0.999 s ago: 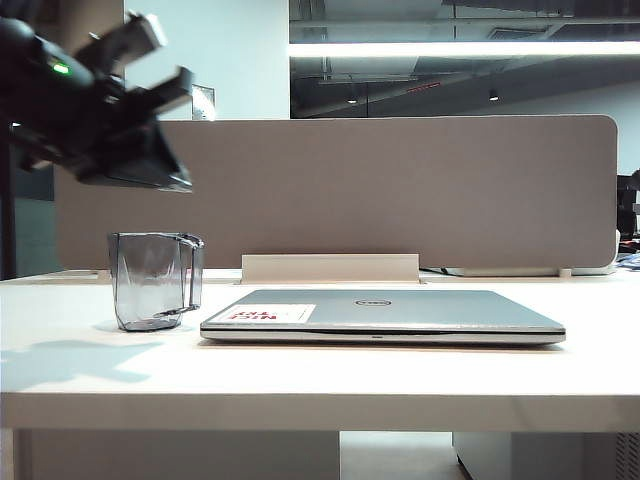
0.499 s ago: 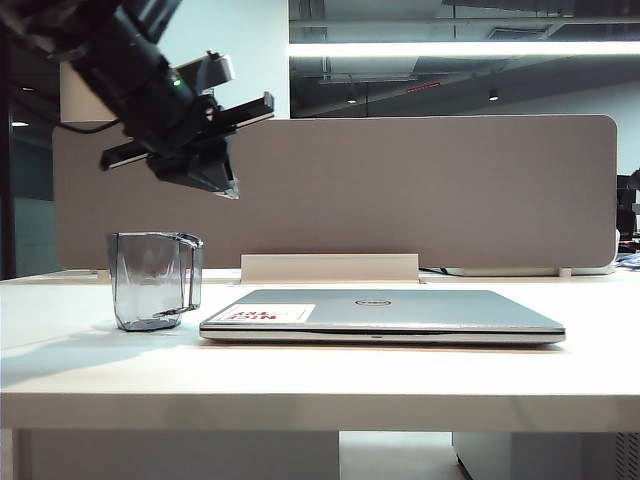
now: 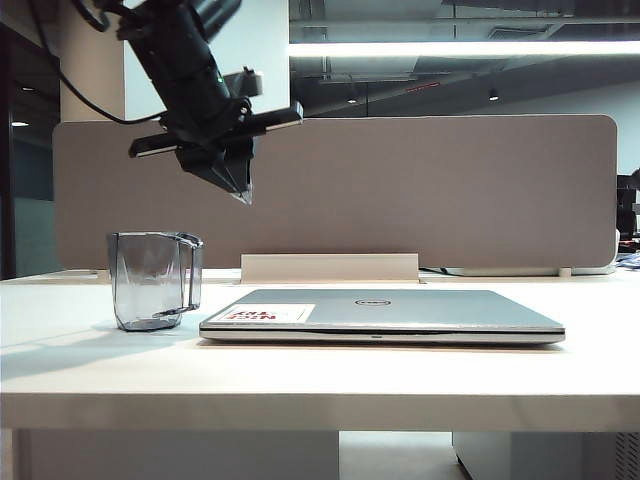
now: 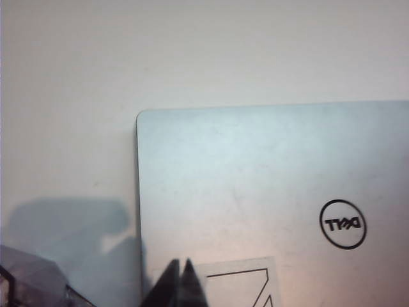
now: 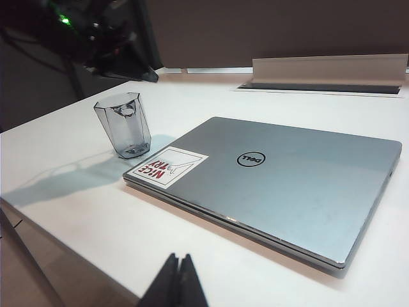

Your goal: Pick up the water cup and place it on the left side of the laptop.

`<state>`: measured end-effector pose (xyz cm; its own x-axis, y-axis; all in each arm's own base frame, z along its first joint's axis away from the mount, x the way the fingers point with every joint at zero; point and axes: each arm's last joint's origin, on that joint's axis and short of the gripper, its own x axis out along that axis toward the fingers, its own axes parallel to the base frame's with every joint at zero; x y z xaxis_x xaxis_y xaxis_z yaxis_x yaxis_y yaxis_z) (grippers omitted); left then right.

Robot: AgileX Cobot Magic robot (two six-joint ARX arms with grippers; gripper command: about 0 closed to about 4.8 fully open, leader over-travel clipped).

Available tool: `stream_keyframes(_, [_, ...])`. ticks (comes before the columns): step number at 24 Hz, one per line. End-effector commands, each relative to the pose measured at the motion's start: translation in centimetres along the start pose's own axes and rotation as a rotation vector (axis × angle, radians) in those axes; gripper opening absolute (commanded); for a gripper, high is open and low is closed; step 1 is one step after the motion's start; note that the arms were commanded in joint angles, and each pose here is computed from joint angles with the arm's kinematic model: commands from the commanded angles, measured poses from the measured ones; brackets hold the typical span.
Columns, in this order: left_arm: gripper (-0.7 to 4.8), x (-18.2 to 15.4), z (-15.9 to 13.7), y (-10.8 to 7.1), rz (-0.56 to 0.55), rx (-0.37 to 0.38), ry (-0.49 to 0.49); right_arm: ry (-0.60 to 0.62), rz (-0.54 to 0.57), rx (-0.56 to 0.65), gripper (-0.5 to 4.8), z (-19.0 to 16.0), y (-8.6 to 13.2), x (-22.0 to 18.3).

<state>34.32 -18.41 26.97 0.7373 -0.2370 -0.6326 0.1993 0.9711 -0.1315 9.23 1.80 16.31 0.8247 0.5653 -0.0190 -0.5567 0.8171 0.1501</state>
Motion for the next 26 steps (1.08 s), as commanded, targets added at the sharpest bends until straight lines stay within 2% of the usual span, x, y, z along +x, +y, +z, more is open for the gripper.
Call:
stream_keyframes(1, [-0.06, 0.8, 0.8, -0.4, 0.033, 0.047, 0.102, -0.007, -0.001, -0.003, -0.05, 0.0, 0.0, 0.0])
stream_keyframes(7, [-0.06, 1.9, 1.5, -0.9, 0.051, 0.130, 0.163, -0.005, 0.003, 0.003, -0.05, 0.0, 0.0, 0.0])
stream_keyframes(10, [-0.06, 2.5, 1.4, -0.7, 0.116, 0.187, 0.185, -0.004, 0.002, 0.018, -0.05, 0.0, 0.0, 0.0])
stream_keyframes(13, [-0.06, 3.1, 1.1, -0.7, 0.127, 0.228, 0.197, -0.003, 0.003, 0.019, -0.05, 0.0, 0.0, 0.0])
stream_keyframes(20, [-0.06, 3.9, 0.5, -0.4, 0.217, 0.281, 0.219, -0.002, 0.003, 0.019, -0.05, 0.0, 0.0, 0.0])
stream_keyframes(26, [-0.06, 4.4, -0.6, -0.1, 0.252, 0.328, 0.311, -0.001, 0.002, 0.019, -0.05, -0.1, 0.0, 0.0])
